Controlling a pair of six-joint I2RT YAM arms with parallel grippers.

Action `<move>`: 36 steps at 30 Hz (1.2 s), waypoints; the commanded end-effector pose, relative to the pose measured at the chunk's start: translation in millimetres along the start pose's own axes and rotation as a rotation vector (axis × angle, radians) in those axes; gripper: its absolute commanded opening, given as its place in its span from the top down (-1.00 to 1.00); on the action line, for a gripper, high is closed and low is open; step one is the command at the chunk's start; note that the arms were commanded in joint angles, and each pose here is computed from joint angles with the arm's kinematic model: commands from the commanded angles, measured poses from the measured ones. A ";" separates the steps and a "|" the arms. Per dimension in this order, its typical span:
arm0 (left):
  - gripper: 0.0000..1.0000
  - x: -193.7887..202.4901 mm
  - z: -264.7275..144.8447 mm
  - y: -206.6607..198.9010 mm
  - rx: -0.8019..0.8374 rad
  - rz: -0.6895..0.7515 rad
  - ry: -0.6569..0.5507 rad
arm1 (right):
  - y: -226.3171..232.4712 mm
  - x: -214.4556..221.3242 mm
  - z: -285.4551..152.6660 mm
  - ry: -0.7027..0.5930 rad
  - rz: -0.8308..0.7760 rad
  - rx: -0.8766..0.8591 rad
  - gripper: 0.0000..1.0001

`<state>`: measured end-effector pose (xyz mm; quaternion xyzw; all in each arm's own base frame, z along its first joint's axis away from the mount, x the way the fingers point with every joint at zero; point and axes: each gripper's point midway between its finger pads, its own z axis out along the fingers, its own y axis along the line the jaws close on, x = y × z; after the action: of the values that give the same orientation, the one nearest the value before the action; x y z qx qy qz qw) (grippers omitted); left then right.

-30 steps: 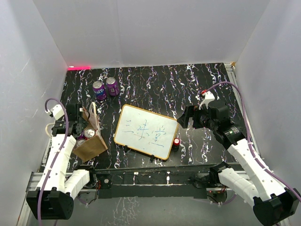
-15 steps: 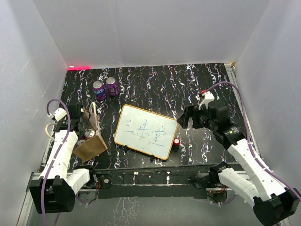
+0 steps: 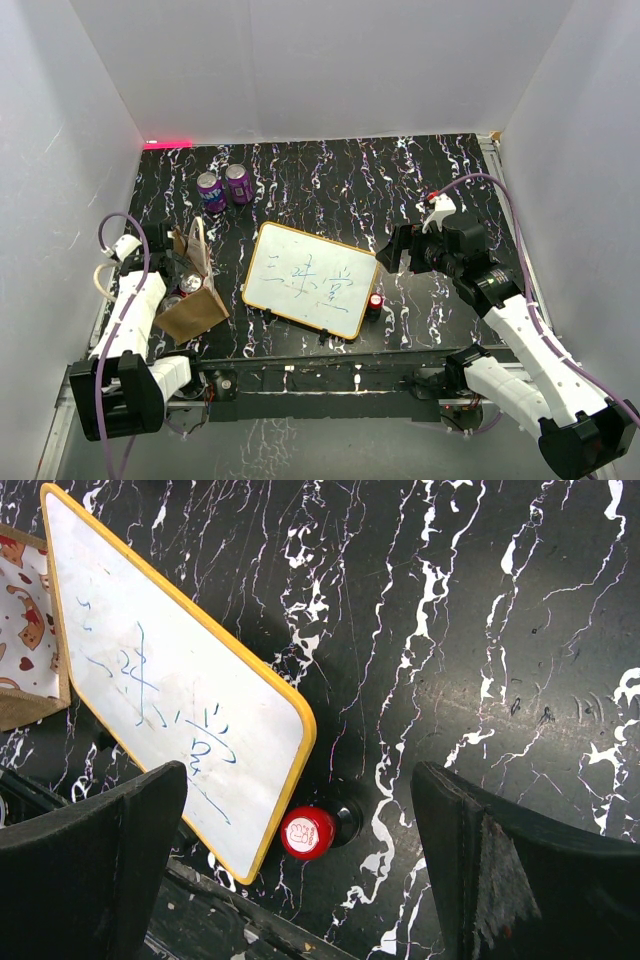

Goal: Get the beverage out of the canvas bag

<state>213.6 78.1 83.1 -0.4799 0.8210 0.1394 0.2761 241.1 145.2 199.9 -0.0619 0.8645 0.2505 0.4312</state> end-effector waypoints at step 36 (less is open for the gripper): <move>0.22 -101.9 -110.7 -44.5 0.332 0.083 -0.197 | 5.2 -11.7 4.3 -0.036 -0.022 -0.020 -0.96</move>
<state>240.4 74.2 186.7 -0.4091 0.8316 0.0796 0.3671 243.1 146.2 193.7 -0.0613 0.8703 0.2475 0.4214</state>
